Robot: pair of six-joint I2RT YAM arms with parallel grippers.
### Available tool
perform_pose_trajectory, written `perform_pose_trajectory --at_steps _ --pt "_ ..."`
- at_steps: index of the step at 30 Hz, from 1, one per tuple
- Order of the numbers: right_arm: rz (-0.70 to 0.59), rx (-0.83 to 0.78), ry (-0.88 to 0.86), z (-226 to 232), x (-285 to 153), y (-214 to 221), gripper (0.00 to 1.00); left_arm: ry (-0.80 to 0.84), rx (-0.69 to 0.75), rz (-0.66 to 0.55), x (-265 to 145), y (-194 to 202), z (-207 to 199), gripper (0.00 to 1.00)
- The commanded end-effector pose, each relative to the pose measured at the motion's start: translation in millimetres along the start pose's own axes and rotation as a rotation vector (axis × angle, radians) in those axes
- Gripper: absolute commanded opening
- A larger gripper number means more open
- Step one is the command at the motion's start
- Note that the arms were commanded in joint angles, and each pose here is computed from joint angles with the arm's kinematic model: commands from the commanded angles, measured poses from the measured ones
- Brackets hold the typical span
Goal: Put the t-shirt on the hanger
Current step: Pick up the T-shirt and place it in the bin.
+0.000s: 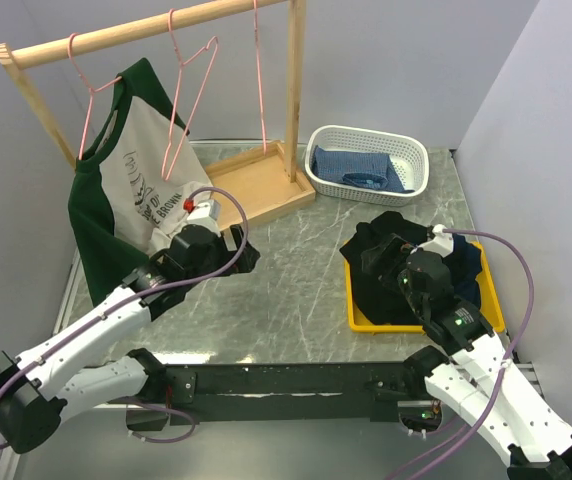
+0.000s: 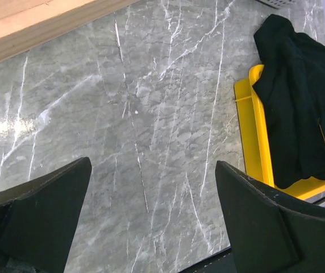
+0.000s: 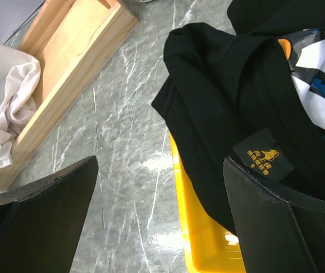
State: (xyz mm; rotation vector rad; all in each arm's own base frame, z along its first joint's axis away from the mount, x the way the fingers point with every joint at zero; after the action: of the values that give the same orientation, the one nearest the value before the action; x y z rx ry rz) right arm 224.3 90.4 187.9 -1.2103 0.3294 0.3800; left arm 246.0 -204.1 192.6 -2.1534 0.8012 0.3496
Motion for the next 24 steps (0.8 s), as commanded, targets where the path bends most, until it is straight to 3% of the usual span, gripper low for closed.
perform_pose_trajectory --at_steps 1,15,24 --pt "-0.031 -0.002 0.027 -2.6 2.7 -6.9 0.99 0.011 -0.009 -0.039 -7.6 -9.6 -3.0 0.96" --pt "-0.001 -0.034 0.101 -10.9 14.0 -3.4 1.0 0.014 -0.011 -0.048 -16.1 -14.2 -5.1 0.96" --pt "0.086 -0.038 0.122 -14.2 52.8 0.1 1.0 0.006 -0.007 -0.048 -16.8 -18.2 -8.7 0.96"
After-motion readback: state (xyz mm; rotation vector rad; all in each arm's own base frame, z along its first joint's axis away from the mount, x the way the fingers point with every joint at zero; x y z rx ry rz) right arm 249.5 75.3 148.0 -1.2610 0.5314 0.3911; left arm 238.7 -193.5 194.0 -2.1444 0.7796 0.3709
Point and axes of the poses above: each gripper's point midway between its finger pads, its own x axis out along the fingers, its own z axis along the line the jaws close on, y = z × x, the point moved 1 cm from there along -x, back along the fingers, and after that the axes turned 14 degrees about -x, right-handed, at the moved point
